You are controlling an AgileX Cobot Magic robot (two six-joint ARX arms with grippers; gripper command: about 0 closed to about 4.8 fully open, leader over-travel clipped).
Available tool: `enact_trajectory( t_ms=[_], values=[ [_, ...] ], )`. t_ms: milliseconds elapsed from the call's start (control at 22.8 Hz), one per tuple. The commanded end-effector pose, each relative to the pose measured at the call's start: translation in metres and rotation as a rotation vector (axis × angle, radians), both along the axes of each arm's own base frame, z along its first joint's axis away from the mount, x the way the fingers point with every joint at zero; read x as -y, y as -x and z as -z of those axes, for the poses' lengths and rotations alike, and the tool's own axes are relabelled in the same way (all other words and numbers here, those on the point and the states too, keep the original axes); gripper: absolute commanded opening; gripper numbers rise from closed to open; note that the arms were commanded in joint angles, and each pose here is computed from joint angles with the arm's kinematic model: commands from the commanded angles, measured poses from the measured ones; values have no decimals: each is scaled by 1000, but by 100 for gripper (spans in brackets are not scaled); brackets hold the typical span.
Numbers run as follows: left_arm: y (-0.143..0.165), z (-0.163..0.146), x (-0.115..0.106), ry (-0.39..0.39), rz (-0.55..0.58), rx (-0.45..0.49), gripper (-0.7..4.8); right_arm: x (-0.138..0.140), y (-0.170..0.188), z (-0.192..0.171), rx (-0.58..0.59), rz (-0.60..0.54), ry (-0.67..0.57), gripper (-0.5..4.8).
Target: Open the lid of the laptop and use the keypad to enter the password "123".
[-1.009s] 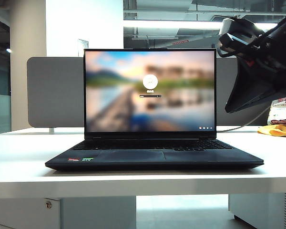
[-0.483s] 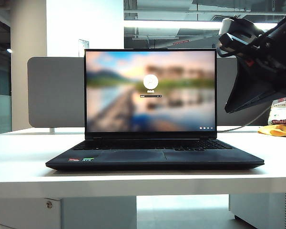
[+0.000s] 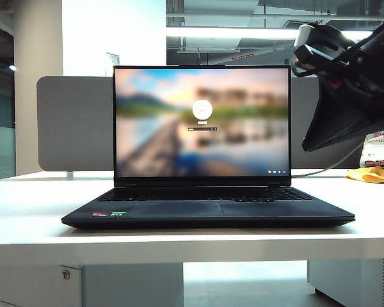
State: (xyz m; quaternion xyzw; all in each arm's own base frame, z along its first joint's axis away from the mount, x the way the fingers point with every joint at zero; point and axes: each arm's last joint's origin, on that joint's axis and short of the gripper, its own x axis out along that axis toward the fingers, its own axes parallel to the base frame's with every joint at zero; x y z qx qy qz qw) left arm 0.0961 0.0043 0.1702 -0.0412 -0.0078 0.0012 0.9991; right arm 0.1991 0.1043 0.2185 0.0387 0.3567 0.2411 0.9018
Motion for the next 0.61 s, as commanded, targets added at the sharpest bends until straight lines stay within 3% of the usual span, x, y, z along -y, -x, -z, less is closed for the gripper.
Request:
enact_trajectory(
  t_ms=[44, 263, 614],
  values=[
    [-1, 1, 0, 2, 9, 6, -4, -1, -1, -3, 18, -2, -9, -1],
    [-1, 9, 0, 6, 10, -60, -4, -1, -1, -3, 17, -3, -10, 0],
    [-1, 9, 5, -3, 38, -62, -4, -1, -1, -3, 17, -3, -9, 0]
  ],
)
